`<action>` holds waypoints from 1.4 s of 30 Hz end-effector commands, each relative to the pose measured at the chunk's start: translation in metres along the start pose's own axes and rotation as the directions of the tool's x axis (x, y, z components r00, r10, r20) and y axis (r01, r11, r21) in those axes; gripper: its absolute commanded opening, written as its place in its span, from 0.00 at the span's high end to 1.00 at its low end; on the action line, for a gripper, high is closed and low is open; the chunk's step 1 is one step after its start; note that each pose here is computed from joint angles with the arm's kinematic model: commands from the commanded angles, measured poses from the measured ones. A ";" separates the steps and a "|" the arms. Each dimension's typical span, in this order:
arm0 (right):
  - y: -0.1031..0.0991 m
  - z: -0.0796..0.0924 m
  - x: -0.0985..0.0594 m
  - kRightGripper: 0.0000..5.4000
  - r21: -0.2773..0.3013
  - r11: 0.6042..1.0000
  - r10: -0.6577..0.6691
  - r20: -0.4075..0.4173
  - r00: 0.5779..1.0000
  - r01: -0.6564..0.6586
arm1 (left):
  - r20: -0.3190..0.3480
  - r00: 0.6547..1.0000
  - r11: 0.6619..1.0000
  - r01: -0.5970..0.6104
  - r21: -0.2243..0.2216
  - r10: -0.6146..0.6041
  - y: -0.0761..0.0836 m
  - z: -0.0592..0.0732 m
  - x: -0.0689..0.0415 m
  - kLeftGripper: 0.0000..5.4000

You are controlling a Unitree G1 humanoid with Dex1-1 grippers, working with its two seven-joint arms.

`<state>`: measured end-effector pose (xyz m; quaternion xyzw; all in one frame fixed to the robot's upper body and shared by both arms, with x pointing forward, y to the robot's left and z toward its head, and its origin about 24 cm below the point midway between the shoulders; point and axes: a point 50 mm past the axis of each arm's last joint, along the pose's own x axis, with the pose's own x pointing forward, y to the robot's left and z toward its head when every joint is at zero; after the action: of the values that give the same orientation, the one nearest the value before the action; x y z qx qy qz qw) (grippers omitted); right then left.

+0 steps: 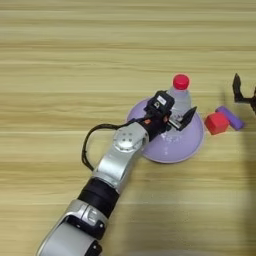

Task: Move the objects on the table

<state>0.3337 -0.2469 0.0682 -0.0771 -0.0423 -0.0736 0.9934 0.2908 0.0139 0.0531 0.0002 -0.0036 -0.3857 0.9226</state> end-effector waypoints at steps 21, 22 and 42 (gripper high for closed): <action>0.002 0.003 0.001 0.00 -0.003 1.000 0.005 0.014 1.000 -0.005 | 0.220 0.938 0.955 -0.289 0.065 0.269 0.074 0.075 -0.032 0.42; 0.002 0.003 0.001 0.00 -0.003 1.000 0.005 0.015 1.000 -0.004 | 0.214 0.933 0.949 -0.308 0.059 0.290 0.079 0.073 -0.035 0.42; 0.003 0.003 0.000 0.00 -0.006 1.000 0.008 0.019 1.000 -0.008 | 0.031 0.885 0.882 -0.466 0.069 0.465 0.114 0.006 -0.061 0.42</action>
<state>0.3341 -0.2449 0.0691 -0.0781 -0.0449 -0.0709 0.9934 0.3256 0.1380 0.0530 0.0187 -0.0011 -0.1528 0.9881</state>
